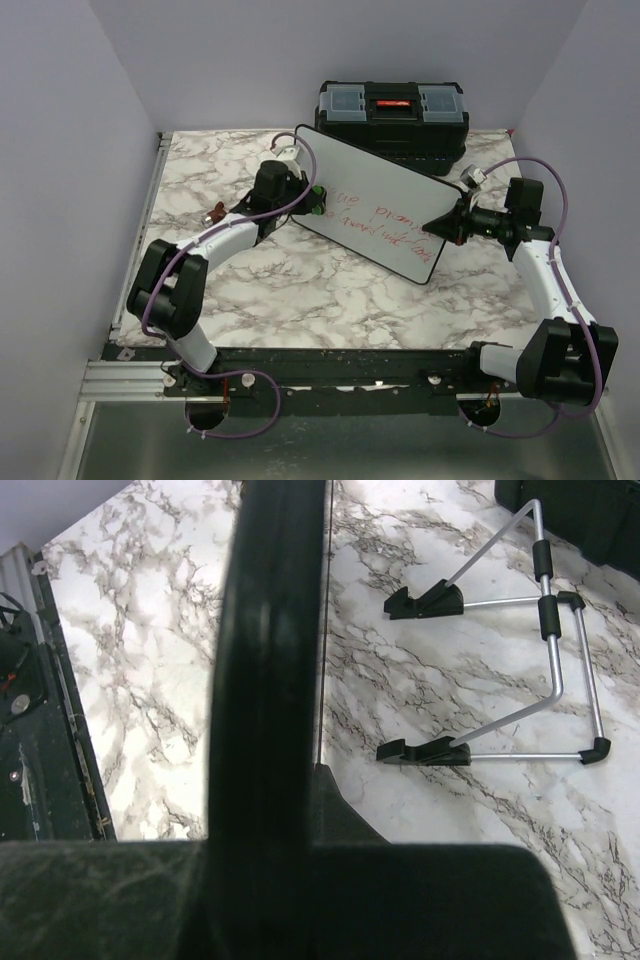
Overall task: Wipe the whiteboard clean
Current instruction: Erase the whiteboard at the whiteboard stand.
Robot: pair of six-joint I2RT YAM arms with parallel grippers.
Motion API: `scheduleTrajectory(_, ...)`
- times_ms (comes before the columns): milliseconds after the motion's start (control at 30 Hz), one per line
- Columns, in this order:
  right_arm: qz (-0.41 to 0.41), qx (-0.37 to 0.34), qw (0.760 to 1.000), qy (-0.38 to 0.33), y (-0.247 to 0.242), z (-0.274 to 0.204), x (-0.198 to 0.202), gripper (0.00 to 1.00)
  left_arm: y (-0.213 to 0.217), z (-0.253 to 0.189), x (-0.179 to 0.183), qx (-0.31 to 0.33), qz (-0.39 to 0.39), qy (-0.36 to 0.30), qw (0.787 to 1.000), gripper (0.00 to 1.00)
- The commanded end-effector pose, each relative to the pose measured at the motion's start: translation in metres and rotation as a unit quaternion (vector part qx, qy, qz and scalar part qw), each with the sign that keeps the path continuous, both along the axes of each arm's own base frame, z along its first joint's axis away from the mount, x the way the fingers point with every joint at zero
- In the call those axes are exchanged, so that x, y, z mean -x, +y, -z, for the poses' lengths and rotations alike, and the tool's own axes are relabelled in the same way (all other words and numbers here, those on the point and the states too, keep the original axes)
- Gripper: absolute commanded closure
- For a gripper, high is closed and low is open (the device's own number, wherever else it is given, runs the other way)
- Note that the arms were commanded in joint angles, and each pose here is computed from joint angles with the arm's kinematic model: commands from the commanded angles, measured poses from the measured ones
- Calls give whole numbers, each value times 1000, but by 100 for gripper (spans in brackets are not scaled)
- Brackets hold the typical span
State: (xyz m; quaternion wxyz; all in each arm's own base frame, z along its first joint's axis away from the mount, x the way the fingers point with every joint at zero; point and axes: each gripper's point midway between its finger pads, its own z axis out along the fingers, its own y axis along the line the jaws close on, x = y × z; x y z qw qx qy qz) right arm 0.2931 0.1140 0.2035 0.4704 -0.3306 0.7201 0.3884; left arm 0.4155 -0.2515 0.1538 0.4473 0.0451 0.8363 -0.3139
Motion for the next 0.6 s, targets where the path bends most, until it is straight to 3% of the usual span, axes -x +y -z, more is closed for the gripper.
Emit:
scheduleTrajectory(0,-67,-43,997,10,22,-13,27,99,-53,-8,27,33,63,-22,997,100)
scheduleTrajectory(200,-68,-44,997,9,22,-13,28,100,-54,23,38,26,58,8,998,100)
scheduleTrajectory(567,-69,-43,997,4,22,-16,29,99,10,-28,-24,15,-10,-35,999,100)
